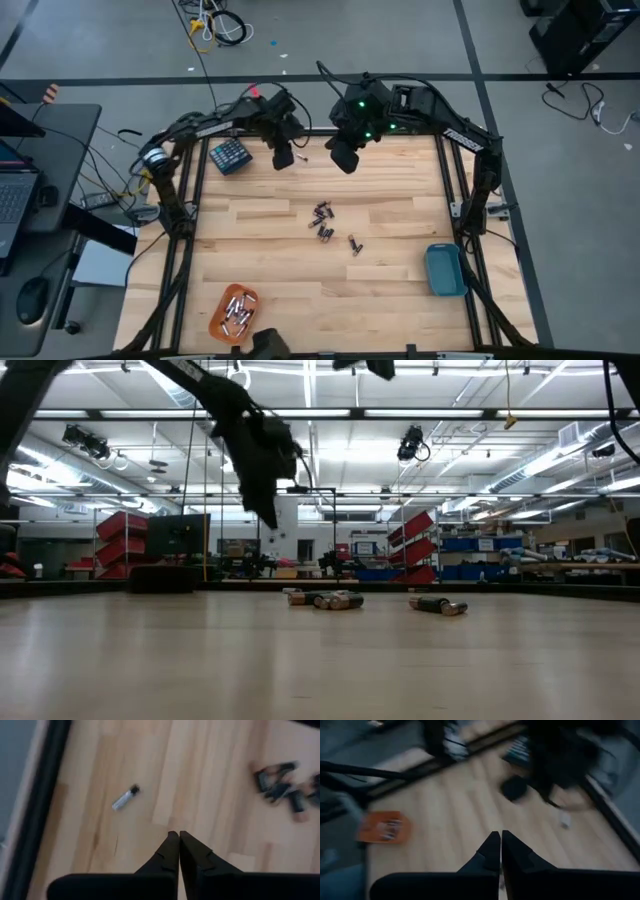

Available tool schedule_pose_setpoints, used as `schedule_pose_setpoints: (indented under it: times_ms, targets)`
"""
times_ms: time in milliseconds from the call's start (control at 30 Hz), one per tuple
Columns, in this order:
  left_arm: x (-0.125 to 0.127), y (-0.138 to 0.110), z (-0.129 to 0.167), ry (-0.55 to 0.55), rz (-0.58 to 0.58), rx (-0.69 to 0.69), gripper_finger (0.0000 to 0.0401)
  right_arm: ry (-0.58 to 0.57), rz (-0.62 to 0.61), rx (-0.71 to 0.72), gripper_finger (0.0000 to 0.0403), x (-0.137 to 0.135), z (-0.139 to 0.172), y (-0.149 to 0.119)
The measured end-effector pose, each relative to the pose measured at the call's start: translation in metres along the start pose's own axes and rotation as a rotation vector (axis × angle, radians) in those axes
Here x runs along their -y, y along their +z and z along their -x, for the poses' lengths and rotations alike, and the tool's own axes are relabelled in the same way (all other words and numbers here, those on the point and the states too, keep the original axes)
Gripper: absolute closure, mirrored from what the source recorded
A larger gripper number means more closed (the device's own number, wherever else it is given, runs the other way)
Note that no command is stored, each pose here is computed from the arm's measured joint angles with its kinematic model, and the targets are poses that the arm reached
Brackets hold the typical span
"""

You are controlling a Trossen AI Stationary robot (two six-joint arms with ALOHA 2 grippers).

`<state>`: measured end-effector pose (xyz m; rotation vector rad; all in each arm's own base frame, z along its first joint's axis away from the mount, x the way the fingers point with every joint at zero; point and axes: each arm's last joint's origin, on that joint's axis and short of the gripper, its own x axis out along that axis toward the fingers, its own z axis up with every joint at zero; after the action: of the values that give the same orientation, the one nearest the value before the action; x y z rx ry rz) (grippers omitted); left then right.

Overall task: Sort batteries
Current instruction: Put the silver battery into the orange bin

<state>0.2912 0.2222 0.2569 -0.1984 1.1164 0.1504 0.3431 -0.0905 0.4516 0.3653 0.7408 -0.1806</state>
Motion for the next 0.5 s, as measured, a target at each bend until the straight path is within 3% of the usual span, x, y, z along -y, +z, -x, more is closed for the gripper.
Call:
schedule_pose_setpoints:
  times_ms: [200, 367, 500]
  targets:
    - [0.023, -0.010, 0.084, 0.111, -0.050, 0.221, 0.0400, -0.173, 0.005, -0.049, 0.0396, 0.023, -0.033, -0.011]
    - [0.056, -0.035, 0.157, 0.181, -0.090, 0.436, 0.0400, -0.206, 0.024, -0.096, 0.0395, 0.044, -0.078, -0.029]
    - [0.076, -0.065, 0.188, 0.239, -0.122, 0.572, 0.0400, -0.214, 0.020, -0.051, 0.0398, 0.062, -0.109, -0.042]
